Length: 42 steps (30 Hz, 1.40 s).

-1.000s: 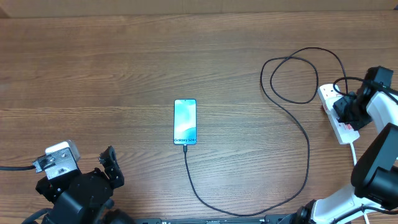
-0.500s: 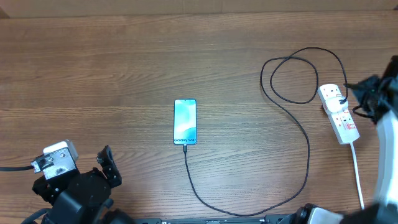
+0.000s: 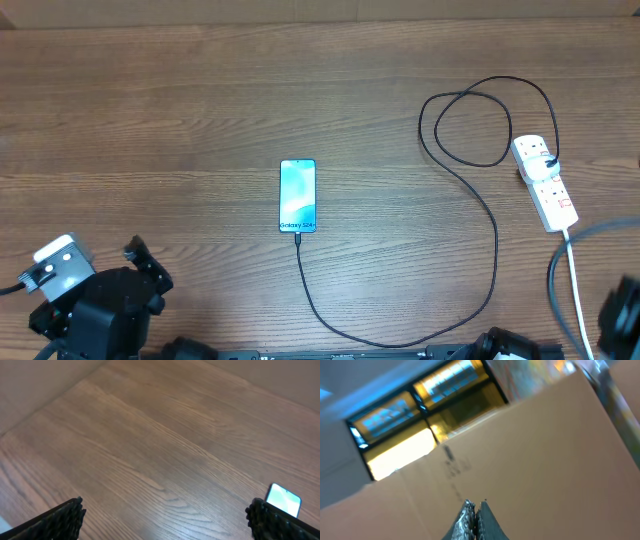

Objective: Plug charger to phone and switch on socket

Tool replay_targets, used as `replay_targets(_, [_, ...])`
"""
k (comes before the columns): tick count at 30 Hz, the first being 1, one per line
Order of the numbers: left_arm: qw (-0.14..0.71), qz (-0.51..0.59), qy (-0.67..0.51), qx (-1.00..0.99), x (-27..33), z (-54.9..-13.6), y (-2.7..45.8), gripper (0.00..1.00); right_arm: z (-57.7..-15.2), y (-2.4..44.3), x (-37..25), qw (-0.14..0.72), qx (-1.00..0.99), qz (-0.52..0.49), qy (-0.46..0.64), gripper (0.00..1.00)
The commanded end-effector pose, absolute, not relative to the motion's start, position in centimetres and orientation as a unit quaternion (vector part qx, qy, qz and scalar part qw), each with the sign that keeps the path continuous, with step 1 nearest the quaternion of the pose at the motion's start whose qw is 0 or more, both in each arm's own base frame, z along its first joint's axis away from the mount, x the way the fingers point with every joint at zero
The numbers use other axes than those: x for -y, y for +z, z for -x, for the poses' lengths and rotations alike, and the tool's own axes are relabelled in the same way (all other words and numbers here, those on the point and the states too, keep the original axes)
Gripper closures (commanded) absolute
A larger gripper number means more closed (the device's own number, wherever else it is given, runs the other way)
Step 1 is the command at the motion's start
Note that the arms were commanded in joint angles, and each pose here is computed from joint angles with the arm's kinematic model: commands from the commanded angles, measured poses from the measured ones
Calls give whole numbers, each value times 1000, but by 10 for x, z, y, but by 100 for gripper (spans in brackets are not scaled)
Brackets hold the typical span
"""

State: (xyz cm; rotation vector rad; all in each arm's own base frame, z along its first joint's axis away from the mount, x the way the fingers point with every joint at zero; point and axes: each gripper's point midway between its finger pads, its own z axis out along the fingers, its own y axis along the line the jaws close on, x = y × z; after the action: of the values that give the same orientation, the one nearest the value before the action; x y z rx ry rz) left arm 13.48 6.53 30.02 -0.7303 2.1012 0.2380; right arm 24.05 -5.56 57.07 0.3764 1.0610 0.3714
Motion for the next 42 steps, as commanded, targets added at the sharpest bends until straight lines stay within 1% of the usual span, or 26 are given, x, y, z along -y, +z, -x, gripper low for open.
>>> replay_targets(1, [436, 313, 87, -839, -70, -125, 299, 0, -230, 572, 46, 833, -506, -155, 165, 96])
replay_targets(4, [438, 331, 66, -833, -69, -116, 298, 1, -226, 563, 44, 826, -525, -149, 141, 96])
replay_targets(9, [467, 363, 29, -806, -72, -92, 301, 0, -233, 531, 40, 793, -587, -132, 99, 96])
replay_targets(12, [502, 388, 19, -772, -79, -69, 306, 0, -224, 537, 34, 802, -576, -125, 96, 96])
replay_targets(17, [553, 411, -1, -725, -84, -37, 310, 0, -208, 544, 15, 810, -566, -98, 121, 96])
replay_targets(26, [611, 435, -18, -661, -86, 3, 308, 0, -189, 552, -2, 817, -552, -74, 146, 96])
replay_targets(35, [618, 444, -13, -649, -85, 12, 305, 1, -150, 565, -18, 838, -520, -40, 162, 96])
replay_targets(42, [610, 445, -8, -656, -85, 13, 300, 0, -94, 577, -28, 871, -470, 10, 144, 96])
